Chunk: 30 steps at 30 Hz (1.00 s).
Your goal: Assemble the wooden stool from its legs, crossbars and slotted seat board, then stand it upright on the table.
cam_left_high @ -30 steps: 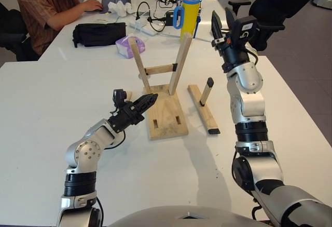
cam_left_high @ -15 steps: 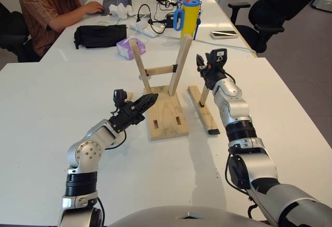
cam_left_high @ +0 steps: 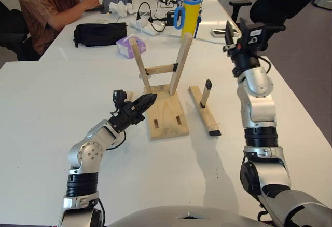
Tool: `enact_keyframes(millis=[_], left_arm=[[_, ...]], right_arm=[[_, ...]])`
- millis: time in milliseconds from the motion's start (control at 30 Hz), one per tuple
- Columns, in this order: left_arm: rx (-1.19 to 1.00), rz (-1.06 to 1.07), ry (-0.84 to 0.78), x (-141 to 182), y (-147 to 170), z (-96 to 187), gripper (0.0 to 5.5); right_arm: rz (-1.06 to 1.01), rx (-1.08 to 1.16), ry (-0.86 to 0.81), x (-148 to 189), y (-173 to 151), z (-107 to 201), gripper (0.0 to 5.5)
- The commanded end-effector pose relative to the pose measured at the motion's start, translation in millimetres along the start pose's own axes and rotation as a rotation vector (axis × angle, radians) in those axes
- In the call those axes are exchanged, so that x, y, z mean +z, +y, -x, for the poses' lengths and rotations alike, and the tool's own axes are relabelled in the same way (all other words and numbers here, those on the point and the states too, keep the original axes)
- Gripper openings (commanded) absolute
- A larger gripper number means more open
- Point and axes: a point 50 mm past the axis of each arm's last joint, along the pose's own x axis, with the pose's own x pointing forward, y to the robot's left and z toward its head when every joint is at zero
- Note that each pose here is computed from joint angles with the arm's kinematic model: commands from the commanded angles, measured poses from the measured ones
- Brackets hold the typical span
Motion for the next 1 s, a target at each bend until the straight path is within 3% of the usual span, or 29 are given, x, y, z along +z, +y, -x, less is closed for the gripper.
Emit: enact_keyframes(millis=[33,300,467,633,1000], left_arm=[[0.03,-0.036,-0.002,0.7,1.1,6.3,1.61],[0.08,-0.215,0.125,-9.1,8.8,16.3,1.61],[0.025,-0.496,0.296,-31.4,6.5,17.0,1.61],[-0.094,-0.643,0.365,-44.8,-8.8,15.2,1.61],[-0.185,-0.974,0.588,-65.7,-1.6,23.3,1.61]], right_arm=[[-0.044,-0.013,0.368,-56.5,-22.7,52.6,1.73],[-0.121,0.18,0.806,-82.5,3.8,109.1,2.89],[-0.196,0.225,0.948,-89.2,13.1,114.2,3.61],[-0.247,0.236,0.969,-91.8,18.3,102.8,4.4],[-0.244,0.268,1.067,-115.4,28.6,107.3,4.4]])
